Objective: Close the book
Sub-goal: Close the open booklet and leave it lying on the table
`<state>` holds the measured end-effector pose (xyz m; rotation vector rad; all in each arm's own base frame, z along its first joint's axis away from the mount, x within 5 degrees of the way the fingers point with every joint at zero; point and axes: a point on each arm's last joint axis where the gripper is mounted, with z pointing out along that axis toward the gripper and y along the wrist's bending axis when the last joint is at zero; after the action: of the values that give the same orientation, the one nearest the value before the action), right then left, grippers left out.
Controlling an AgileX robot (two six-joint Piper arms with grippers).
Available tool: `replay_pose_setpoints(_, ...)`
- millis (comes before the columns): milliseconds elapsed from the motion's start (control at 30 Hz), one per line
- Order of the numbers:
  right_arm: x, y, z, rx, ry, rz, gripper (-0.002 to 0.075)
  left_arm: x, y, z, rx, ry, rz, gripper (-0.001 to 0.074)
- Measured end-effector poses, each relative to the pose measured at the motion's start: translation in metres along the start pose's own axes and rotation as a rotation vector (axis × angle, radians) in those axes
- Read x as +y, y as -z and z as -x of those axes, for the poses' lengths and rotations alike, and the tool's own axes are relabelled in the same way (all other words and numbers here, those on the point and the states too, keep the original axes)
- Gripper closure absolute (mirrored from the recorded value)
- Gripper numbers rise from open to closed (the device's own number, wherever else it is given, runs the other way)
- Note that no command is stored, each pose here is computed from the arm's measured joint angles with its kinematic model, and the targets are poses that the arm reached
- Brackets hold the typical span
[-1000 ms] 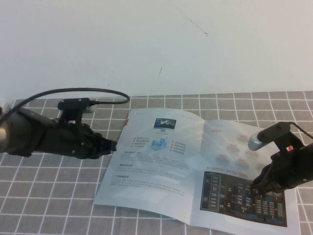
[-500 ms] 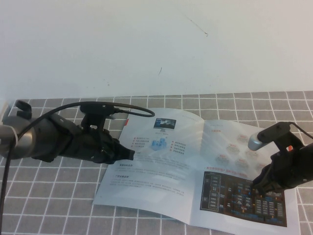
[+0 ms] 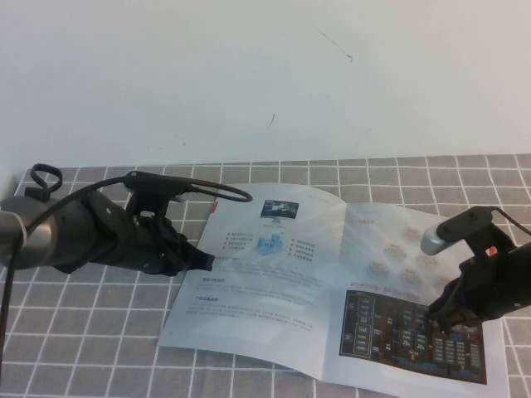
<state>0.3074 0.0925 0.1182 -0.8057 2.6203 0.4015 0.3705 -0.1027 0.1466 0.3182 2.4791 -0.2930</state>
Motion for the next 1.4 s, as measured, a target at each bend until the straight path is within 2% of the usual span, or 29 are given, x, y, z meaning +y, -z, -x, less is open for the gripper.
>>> replay_pose_setpoints(533,-0.001,0.000,-0.001,0.004,-0.004,0.006,0.0727,0.003,-0.008,-0.003,0.009,0.013,0.015,0.0738)
replay_pose_setpoints(733,-0.001,0.000,-0.001,0.004,-0.005,0.008,0.0727,-0.006,-0.009,-0.003,0.014,0.007,-0.005,0.0738)
replay_pose_setpoints(933,-0.001,0.000,-0.001,0.004,-0.005,0.008,0.0727,-0.039,-0.011,-0.006,0.029,-0.014,-0.070,0.0738)
replay_pose_setpoints(1100,-0.001,0.000,-0.001,0.004,-0.003,0.008,0.0727,-0.071,0.004,-0.001,-0.009,-0.062,-0.123,0.0738)
replay_pose_setpoints(1300,-0.002,0.000,0.000,-0.004,-0.014,0.002,0.0727,-0.100,0.035,0.012,-0.090,0.021,-0.208,0.0738)
replay_pose_setpoints(1400,-0.002,0.000,0.000,-0.007,-0.019,-0.001,0.0727,-0.110,0.042,0.013,-0.100,-0.001,-0.241,0.0738)
